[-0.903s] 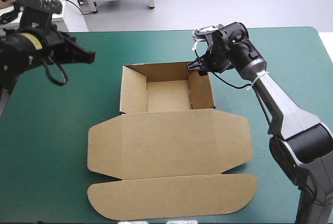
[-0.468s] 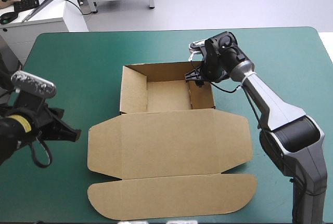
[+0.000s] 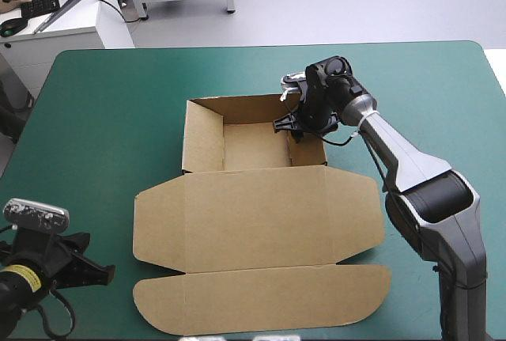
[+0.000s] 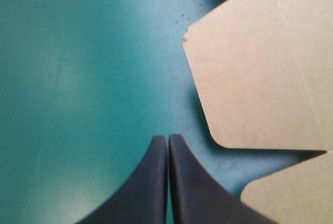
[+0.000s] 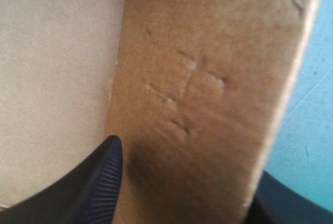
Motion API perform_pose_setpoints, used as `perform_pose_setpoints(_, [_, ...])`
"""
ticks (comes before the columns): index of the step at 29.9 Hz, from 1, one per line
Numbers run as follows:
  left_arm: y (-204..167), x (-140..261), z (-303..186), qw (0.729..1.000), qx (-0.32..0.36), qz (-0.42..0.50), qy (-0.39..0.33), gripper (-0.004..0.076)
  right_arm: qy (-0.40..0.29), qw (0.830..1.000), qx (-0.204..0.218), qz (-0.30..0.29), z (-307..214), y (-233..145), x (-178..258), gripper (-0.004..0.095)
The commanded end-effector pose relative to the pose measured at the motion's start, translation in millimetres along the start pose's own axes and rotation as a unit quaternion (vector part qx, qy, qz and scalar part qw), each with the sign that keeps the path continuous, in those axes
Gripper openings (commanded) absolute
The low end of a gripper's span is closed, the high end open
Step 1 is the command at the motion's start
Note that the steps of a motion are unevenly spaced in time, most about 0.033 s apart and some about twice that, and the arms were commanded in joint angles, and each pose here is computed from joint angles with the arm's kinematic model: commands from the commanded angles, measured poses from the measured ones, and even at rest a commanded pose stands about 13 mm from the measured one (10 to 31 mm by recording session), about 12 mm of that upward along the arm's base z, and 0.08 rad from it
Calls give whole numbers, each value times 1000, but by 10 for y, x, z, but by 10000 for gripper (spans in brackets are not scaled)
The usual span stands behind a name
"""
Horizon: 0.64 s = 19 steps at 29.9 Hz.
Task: Fold the box
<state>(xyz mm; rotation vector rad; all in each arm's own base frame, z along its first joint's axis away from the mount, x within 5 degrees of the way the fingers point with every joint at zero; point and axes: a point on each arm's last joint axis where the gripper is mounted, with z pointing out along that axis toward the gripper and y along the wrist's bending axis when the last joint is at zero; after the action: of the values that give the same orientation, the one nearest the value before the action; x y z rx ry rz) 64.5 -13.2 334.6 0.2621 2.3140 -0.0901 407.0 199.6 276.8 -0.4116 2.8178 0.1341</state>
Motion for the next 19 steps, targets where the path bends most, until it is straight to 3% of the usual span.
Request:
perform_pose_setpoints(1, [0,70,12,999,7,-6,-33,-10,-30,1000,-8,-3,-318,1,-1,160])
perform_pose_setpoints(2, [-1,119,28,999,9,-7,-31,-10,-30,1000,-8,-3,-318,1,-1,41])
perform_pose_setpoints(3, [-5,161,40,999,12,-9,-29,-10,-30,1000,-8,-1,-318,1,-1,-11])
perform_pose_setpoints(14, [7,320,78,1000,8,-9,10,-10,-31,999,-7,-2,-335,-11,0,-1])
perform_pose_setpoints(19, [24,321,78,1000,-2,-5,10,-10,-53,998,8,17,-523,-338,-21,-1])
